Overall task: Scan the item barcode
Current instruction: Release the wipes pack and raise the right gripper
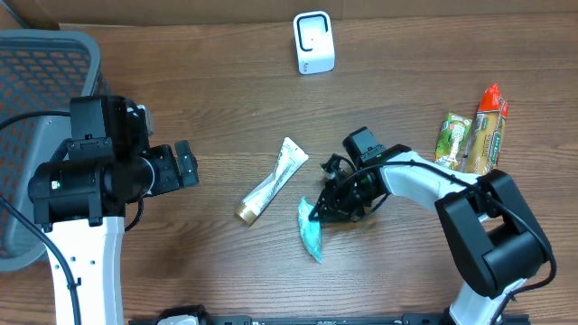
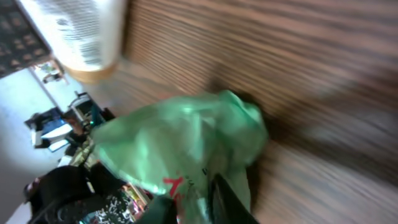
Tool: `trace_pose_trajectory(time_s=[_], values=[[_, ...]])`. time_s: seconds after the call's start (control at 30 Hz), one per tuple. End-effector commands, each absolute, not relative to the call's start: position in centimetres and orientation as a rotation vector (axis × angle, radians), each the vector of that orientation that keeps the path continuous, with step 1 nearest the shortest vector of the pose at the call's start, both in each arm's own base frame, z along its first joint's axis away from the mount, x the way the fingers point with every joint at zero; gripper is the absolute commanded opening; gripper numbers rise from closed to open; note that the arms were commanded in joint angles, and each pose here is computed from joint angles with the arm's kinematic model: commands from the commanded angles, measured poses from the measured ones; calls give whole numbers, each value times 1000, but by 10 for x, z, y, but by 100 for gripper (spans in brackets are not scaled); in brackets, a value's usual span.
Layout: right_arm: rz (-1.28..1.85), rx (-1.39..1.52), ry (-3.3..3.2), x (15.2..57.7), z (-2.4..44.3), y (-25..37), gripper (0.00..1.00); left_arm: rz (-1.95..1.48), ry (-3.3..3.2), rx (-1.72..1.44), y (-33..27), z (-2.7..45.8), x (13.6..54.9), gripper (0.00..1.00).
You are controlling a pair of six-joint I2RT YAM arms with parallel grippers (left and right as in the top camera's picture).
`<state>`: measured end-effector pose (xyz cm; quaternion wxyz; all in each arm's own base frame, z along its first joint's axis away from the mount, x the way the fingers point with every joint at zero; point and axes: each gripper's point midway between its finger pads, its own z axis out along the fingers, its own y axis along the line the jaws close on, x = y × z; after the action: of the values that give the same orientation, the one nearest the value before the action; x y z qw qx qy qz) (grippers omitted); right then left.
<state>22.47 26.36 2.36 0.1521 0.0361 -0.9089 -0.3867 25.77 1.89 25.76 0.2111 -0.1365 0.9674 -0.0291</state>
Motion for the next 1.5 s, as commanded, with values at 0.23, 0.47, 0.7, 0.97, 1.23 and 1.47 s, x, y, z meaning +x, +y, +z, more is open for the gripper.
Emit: trace_pose_trajectory(time_s=[0.23, 0.47, 0.7, 0.97, 1.23, 1.47], values=[[-542, -43, -2868, 244, -20, 186, 34, -91, 2671, -404, 19, 261, 259, 100], [-484, 67, -2919, 260, 8, 182, 37, -91, 2672, -404, 19, 261, 259, 99], [-580, 188, -2979, 274, 75, 193, 38, -91, 2672, -404, 19, 261, 259, 99], [-597, 230, -3001, 265, 101, 188, 41, -91, 2671, -404, 19, 261, 259, 99], [-577, 242, -3007, 264, 97, 188, 41, -91, 2672, -404, 19, 261, 259, 99], [-575, 244, -3004, 263, 96, 189, 41, -91, 2672, -404, 19, 261, 259, 100]])
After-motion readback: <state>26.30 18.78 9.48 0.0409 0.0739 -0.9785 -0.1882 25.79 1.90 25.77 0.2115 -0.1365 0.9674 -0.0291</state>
